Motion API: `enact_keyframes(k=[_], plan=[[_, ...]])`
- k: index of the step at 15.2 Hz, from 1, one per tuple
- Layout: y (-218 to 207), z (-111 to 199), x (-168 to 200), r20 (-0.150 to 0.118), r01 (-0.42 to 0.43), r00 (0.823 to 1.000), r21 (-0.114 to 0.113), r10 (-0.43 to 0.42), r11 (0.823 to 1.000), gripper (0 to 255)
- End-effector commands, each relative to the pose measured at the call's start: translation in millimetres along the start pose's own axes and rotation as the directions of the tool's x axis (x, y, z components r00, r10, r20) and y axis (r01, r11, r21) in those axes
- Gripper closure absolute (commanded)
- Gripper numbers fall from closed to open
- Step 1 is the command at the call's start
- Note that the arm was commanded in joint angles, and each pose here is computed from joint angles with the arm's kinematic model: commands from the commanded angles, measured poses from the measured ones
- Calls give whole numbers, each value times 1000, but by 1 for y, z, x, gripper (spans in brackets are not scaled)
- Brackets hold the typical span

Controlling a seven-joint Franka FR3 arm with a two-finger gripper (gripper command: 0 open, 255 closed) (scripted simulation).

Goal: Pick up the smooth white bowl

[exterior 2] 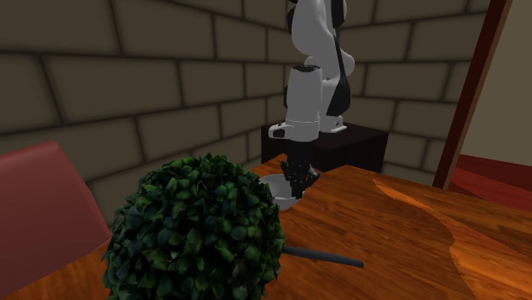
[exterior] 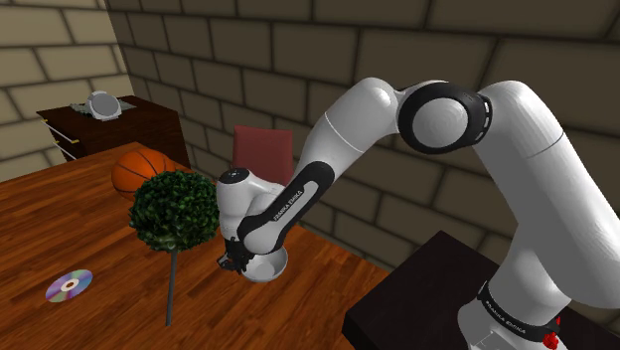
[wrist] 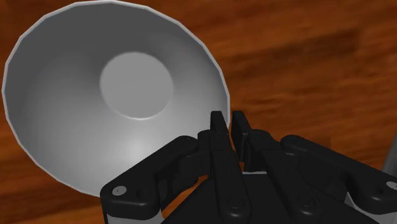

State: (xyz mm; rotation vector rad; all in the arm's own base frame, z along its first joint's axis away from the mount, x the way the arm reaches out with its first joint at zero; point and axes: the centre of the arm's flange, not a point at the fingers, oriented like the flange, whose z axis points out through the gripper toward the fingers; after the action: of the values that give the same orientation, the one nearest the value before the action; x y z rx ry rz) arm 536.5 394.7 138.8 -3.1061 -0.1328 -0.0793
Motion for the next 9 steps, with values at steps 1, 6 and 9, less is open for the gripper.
enact_keyframes(k=[1,6,9], plan=[[0,0,0,1,0,1000,-1,0,1000,255],[1,-20,1,1,0,1000,-1,0,1000,255],[0,-36,2,1,0,1000,-1,0,1000,255]])
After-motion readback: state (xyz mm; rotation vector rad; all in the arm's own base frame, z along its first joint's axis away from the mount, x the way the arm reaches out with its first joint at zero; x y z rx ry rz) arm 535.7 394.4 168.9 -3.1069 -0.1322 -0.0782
